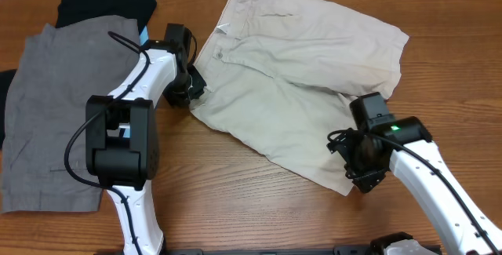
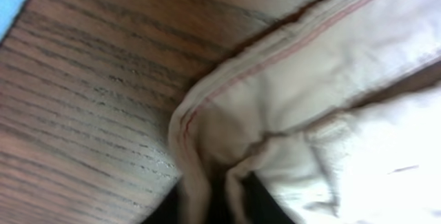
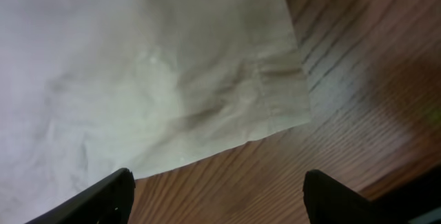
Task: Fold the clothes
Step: 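Grasp the waistband with the left gripper and the leg hem with the right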
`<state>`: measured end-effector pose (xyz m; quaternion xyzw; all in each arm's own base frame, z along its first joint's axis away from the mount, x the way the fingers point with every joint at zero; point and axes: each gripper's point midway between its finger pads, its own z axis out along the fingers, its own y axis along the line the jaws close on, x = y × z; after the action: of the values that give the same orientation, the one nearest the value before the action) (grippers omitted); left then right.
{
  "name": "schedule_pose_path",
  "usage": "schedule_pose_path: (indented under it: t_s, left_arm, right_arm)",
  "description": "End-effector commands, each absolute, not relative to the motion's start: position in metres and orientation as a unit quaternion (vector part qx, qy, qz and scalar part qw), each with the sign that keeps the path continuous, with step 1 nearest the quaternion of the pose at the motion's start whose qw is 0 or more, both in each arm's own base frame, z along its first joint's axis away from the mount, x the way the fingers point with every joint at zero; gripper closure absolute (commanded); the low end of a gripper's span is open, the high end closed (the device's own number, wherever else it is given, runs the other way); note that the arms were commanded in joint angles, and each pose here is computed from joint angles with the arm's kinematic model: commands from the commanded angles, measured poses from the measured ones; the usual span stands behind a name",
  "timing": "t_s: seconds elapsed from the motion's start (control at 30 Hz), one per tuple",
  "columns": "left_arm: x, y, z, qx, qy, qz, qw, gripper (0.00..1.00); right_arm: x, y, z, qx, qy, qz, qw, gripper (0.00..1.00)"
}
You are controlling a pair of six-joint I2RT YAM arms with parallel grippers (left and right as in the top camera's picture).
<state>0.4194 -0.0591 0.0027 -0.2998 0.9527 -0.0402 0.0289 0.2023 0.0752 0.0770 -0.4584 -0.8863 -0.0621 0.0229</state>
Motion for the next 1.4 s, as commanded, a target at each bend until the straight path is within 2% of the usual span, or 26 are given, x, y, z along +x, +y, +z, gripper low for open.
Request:
schedule_pose_path:
  t_s: [0.0, 0.13, 0.53, 0.6, 0.67, 0.77, 0.83, 1.03, 1.07, 1.13, 1.17, 1.37]
  left_arm:
    - [0.41, -0.056, -0.007, -0.307, 0.951, -0.031, 0.016, 0.96]
    - [0.411, -0.057, -0.007, -0.307, 0.951, -0.031, 0.017, 0.96]
    - [0.409, -0.056, -0.007, -0.339, 0.94, -0.031, 0.013, 0.96]
    - [0.408, -0.055, -0.007, -0.339, 0.94, -0.027, 0.014, 0.96]
    - [0.409, -0.052, -0.007, -0.342, 0.939, -0.019, 0.018, 0.96]
    - [0.41, -0.051, -0.007, -0.352, 0.936, -0.017, 0.021, 0.96]
    - [0.41, -0.053, -0.007, -0.355, 0.934, -0.021, 0.019, 0.96]
    - [0.409, -0.055, -0.007, -0.352, 0.935, -0.022, 0.017, 0.96]
    - [0.408, -0.056, -0.007, -0.352, 0.936, -0.021, 0.015, 0.96]
    - [0.406, -0.055, -0.007, -0.352, 0.936, -0.019, 0.012, 0.96]
    - [0.405, -0.054, -0.007, -0.352, 0.936, -0.016, 0.011, 0.96]
    - [0.406, -0.053, 0.003, -0.332, 0.943, -0.015, 0.01, 0.96]
  right_arm:
    - [0.201, 0.073, 0.072, -0.502, -0.864, -0.041, 0.021, 0.25]
    - [0.195, 0.068, 0.064, -0.545, -0.838, -0.025, 0.024, 0.33]
    - [0.164, 0.073, 0.016, -0.548, -0.833, -0.033, 0.066, 0.35]
    - [0.16, 0.078, 0.008, -0.539, -0.838, -0.048, 0.075, 0.41]
    - [0.157, 0.078, 0.002, -0.535, -0.84, -0.049, 0.076, 0.43]
    - [0.16, 0.078, 0.0, -0.515, -0.852, -0.055, 0.068, 0.43]
    - [0.167, 0.078, -0.001, -0.495, -0.865, -0.06, 0.053, 0.52]
    - [0.168, 0.074, -0.013, -0.492, -0.868, -0.039, 0.056, 0.52]
    - [0.167, 0.073, -0.015, -0.491, -0.868, -0.034, 0.06, 0.58]
    - [0.166, 0.073, -0.02, -0.472, -0.879, -0.031, 0.066, 0.79]
    - [0.165, 0.073, -0.022, -0.467, -0.881, -0.026, 0.07, 0.95]
    - [0.171, 0.07, -0.014, -0.445, -0.893, -0.036, 0.06, 0.96]
